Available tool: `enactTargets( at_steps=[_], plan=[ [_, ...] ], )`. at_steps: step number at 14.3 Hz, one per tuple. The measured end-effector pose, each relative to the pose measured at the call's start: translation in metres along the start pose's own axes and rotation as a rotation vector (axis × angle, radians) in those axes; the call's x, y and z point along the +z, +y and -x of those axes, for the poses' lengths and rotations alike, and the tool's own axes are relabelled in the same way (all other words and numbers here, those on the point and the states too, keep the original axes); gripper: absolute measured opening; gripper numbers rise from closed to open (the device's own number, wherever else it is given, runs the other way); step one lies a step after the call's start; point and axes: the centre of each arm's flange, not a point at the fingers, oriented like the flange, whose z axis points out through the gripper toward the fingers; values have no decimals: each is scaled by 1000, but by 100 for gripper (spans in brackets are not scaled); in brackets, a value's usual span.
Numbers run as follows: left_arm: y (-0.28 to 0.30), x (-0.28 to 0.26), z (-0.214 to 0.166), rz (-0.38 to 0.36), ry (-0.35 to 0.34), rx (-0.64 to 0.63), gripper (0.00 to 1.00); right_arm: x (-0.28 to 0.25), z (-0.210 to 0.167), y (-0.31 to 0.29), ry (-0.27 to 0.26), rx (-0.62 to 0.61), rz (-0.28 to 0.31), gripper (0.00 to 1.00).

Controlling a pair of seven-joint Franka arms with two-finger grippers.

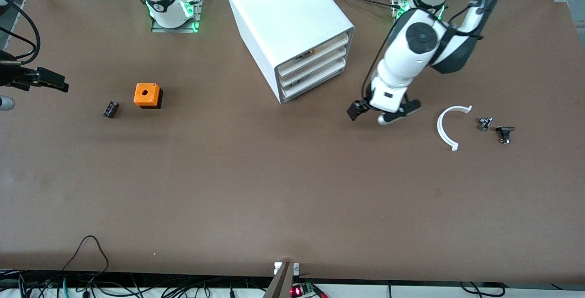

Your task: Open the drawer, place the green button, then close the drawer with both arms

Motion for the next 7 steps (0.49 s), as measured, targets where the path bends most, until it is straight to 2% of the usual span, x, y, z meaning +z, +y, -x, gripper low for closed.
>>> enactTargets(
  at_steps=[4, 7],
  plan=[
    [-21, -110, -36, -103, -12, 192, 100, -8, 24, 8, 22, 46, -13, 100],
    [-71, -192, -72, -136, -14, 299, 100, -10, 26, 3, 31, 102, -28, 100]
  ],
)
